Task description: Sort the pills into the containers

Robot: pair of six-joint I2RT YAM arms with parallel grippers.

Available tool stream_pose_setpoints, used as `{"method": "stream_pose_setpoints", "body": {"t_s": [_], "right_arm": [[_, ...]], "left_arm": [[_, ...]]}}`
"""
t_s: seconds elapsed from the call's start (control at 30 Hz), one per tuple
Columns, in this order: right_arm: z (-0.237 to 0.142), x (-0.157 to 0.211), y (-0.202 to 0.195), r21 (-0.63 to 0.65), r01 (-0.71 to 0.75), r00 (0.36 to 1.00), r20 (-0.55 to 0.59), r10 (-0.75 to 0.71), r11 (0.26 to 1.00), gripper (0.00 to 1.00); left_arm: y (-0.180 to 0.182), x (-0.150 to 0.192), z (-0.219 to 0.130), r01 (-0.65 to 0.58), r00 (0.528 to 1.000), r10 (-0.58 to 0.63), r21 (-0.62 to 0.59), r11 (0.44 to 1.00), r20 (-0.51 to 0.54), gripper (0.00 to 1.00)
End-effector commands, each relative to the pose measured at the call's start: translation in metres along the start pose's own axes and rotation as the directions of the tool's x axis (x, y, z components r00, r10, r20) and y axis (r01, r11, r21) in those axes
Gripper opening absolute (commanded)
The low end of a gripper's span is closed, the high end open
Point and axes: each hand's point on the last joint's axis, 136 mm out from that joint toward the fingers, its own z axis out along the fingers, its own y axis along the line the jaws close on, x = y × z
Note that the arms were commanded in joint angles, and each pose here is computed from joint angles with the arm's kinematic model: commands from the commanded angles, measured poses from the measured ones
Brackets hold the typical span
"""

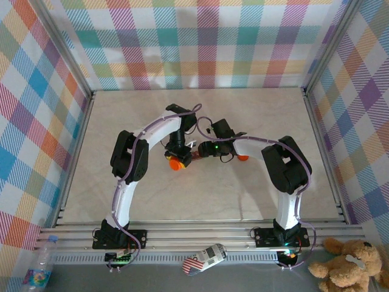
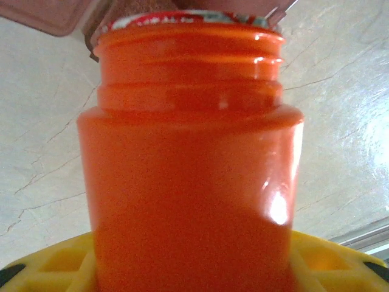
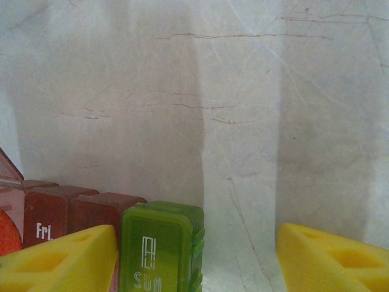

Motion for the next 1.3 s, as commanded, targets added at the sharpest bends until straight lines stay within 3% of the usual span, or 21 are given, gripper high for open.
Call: {"method": "stream_pose_setpoints", "body": {"t_s": [0.0,0.4,1.27], "right_arm": [[0.022,0.038,-0.008,0.013,-0.029,0.992,-0.122,0.031,0.999,0.69],[0.023,0.039,-0.009,0.014,-0.033,0.992,-0.124,0.034,0.999,0.69],[0.023,0.038,-0.008,0.011,-0.036,0.992,-0.124,0.037,0.999,0.69]], "left_arm": [[0.000,0.007,-0.001,-0.017,0.999,0.016,-0.019,1.000,-0.043,0.00],[0.003,0.007,-0.016,-0.031,0.999,0.030,-0.046,0.998,-0.026,0.00],[0.005,0.015,0.000,-0.032,0.998,0.029,-0.038,0.999,-0.062,0.00]]}}
